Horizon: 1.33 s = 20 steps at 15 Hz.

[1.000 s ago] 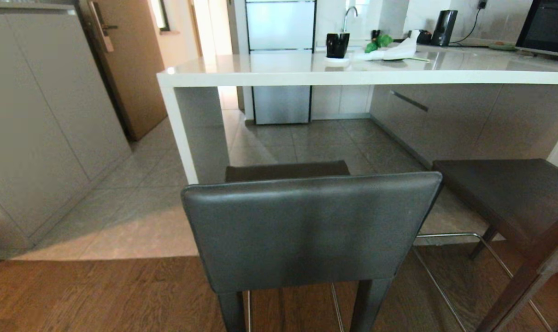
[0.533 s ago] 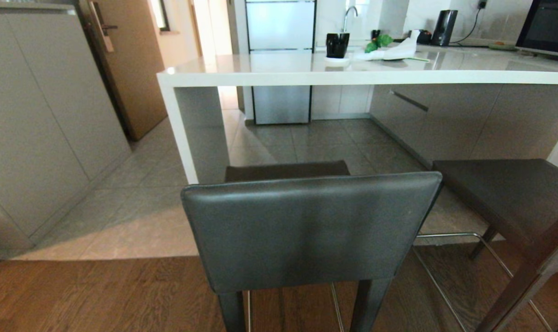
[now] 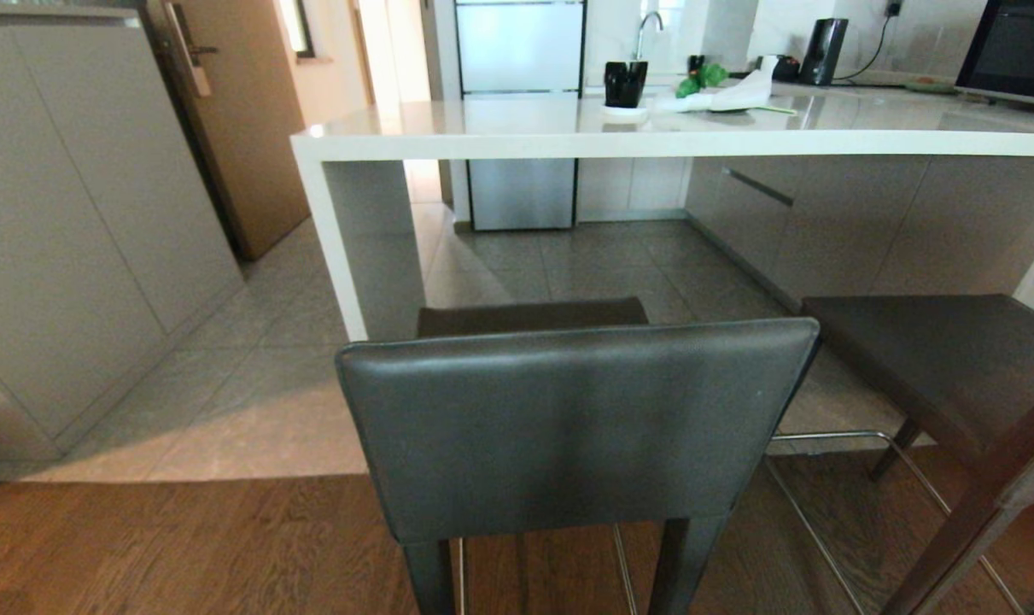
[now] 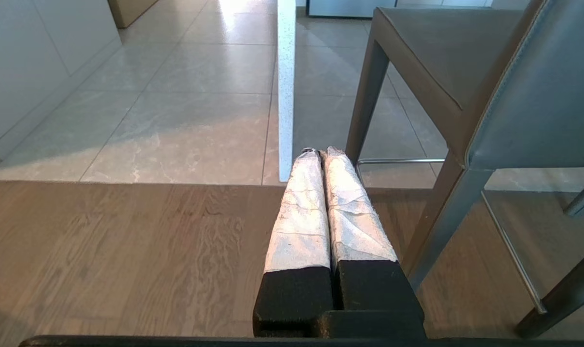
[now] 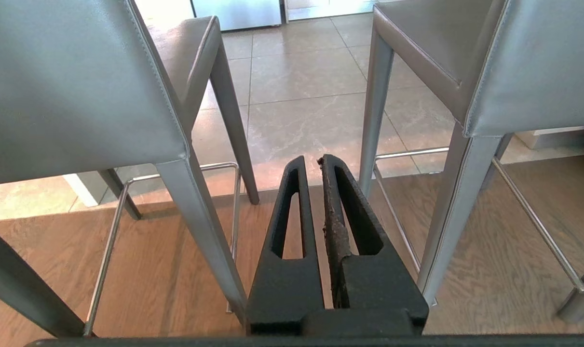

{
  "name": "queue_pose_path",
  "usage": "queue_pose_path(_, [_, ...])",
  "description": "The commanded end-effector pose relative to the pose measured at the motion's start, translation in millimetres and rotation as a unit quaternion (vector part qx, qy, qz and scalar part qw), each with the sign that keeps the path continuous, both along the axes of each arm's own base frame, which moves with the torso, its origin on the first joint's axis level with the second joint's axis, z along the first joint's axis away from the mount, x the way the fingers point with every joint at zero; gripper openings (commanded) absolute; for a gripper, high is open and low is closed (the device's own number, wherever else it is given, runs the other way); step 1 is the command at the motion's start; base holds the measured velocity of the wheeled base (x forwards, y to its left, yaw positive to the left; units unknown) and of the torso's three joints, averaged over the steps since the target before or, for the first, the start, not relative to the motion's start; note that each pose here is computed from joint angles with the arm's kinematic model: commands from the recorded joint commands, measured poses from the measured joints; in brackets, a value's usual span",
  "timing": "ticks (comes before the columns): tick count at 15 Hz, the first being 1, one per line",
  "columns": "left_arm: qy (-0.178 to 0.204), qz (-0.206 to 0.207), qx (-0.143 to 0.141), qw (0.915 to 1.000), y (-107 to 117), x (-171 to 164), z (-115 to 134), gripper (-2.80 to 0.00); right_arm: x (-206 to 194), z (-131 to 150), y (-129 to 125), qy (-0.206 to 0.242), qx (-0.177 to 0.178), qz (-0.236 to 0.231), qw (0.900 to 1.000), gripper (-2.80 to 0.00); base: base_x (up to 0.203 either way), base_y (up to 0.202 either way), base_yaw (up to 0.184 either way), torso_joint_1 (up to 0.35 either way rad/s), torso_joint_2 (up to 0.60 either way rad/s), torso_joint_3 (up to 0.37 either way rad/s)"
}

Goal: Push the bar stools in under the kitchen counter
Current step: Push the gray chair back under the dining table

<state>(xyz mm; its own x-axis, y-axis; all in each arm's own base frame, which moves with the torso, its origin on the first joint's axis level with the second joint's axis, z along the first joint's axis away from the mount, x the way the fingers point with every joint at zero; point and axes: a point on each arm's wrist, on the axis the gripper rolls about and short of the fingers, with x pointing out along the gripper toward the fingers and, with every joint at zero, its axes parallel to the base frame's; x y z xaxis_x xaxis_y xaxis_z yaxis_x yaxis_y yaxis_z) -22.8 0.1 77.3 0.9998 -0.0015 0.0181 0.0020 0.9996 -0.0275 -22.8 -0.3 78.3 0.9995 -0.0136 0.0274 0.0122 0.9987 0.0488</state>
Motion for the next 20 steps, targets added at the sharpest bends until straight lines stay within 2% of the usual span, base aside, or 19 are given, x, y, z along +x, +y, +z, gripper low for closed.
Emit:
queue_pose_path(1, [0.001,0.000,0.000,1.0000,0,0,0,-2.80,0,0,0,0.000,0.000,0.000,1.000,-2.80,0.000,0.000,0.000,0.000,0.00,0.000])
queue_pose_path(8, [0.001,0.000,0.000,1.0000,0,0,0,-2.80,0,0,0,0.000,-0.004,0.001,1.000,-2.80,0.000,0.000,0.000,0.000,0.00,0.000])
queue_pose_path(10, [-0.004,0.001,0.004,1.0000,0,-1,2,-2.80,-1,6,0,-0.012,-0.008,0.001,1.000,-2.80,0.000,0.000,0.000,0.000,0.00,0.000])
queue_pose_path(12, [-0.022,-0.004,0.001,0.9997,0,-4,27,-2.80,1,26,0,-0.004,0.001,0.000,1.000,-2.80,0.000,0.000,0.000,0.000,0.00,0.000])
queue_pose_path(13, [-0.008,-0.008,-0.001,0.9999,0,1,38,-2.80,5,38,0,0.008,0.013,0.000,1.000,-2.80,0.000,0.000,0.000,0.000,0.00,0.000])
queue_pose_path(15, [0.023,-0.012,-0.005,0.9996,-1,19,59,-2.80,20,57,0,0.046,0.030,0.000,0.998,-2.80,0.000,0.000,0.000,0.000,0.00,0.000])
queue_pose_path(17, [0.042,-0.013,-0.008,0.9990,-1,47,75,-2.80,41,69,0,0.066,0.031,0.001,0.997,-2.80,0.000,0.000,0.000,0.000,0.00,0.000])
queue_pose_path(20, [0.063,-0.018,-0.009,0.9978,-1,94,84,-2.80,86,78,0,0.081,0.030,0.001,0.996,-2.80,0.000,0.000,0.000,0.000,0.00,0.000])
